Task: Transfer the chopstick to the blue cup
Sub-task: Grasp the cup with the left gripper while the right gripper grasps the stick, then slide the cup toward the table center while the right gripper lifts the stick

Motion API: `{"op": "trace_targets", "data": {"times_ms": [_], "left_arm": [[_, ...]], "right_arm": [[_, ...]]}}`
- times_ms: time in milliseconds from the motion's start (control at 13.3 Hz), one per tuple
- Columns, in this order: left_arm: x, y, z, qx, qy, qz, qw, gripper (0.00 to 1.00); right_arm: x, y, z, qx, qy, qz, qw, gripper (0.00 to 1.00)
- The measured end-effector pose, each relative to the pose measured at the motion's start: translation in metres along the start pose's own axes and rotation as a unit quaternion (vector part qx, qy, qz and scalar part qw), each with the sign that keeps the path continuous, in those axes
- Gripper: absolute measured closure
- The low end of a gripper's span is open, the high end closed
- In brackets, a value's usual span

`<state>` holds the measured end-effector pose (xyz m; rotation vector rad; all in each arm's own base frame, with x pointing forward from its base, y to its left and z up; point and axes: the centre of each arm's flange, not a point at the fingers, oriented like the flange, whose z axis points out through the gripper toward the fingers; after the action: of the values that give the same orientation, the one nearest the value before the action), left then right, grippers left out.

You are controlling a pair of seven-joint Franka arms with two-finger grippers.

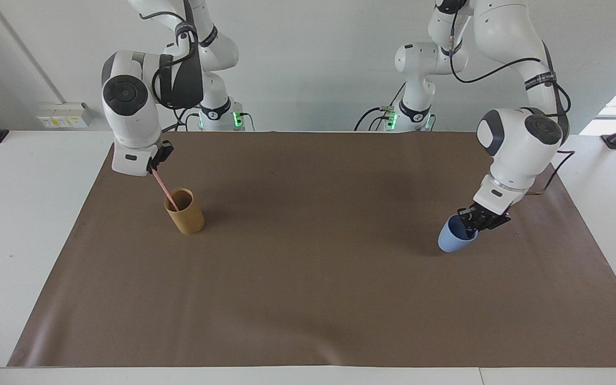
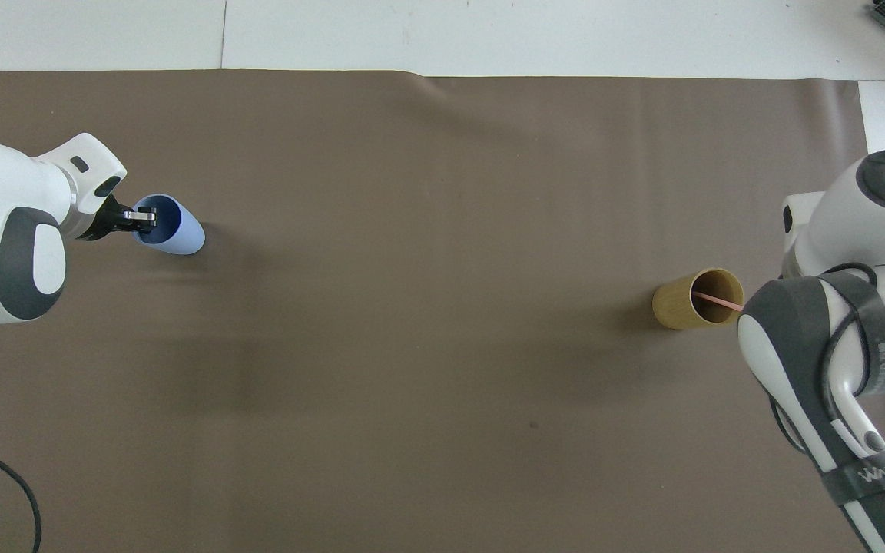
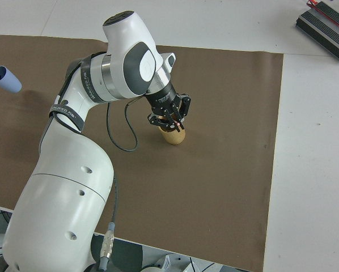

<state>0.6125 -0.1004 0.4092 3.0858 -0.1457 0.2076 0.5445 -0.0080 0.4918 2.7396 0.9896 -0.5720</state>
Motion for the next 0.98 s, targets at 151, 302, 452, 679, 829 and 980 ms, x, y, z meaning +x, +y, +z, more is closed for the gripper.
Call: {"op": "trace_targets", "data": {"times_ms": [151, 302, 452, 679, 829, 980], "left_arm": [[-0.006, 0.052, 0.002, -0.006, -0.002, 0.010, 1.000, 0.94], [-0.018, 0.105, 0.006, -0.012, -0.004, 0.006, 1.000, 0.94], [-0.034, 0.160, 0.008, -0.019, -0.002, 0.004, 1.000, 0.94], [-0.063, 0.229, 0.009, -0.029, -0.004, -0.003, 1.000, 0.94], [-0.083, 0.265, 0.015, -0.033, -0.007, -0.005, 0.999, 0.94], [-0.095, 0.284, 0.021, -0.033, -0.012, 0.001, 0.999, 0.94]], "right_arm": [[-0.016, 0.000, -0.026, 0.008, -0.009, 0.009, 1.000, 0.91], [-0.037, -0.002, -0.060, 0.015, -0.015, 0.019, 1.000, 0.91], [-0.061, -0.009, -0.089, 0.025, -0.022, 0.028, 0.999, 0.91], [-0.083, -0.021, -0.110, 0.035, -0.029, 0.032, 0.998, 0.91], [-0.083, -0.032, -0.120, 0.030, -0.027, 0.023, 0.999, 0.91], [-0.076, -0.044, -0.128, 0.019, -0.016, 0.015, 1.000, 0.91]]}}
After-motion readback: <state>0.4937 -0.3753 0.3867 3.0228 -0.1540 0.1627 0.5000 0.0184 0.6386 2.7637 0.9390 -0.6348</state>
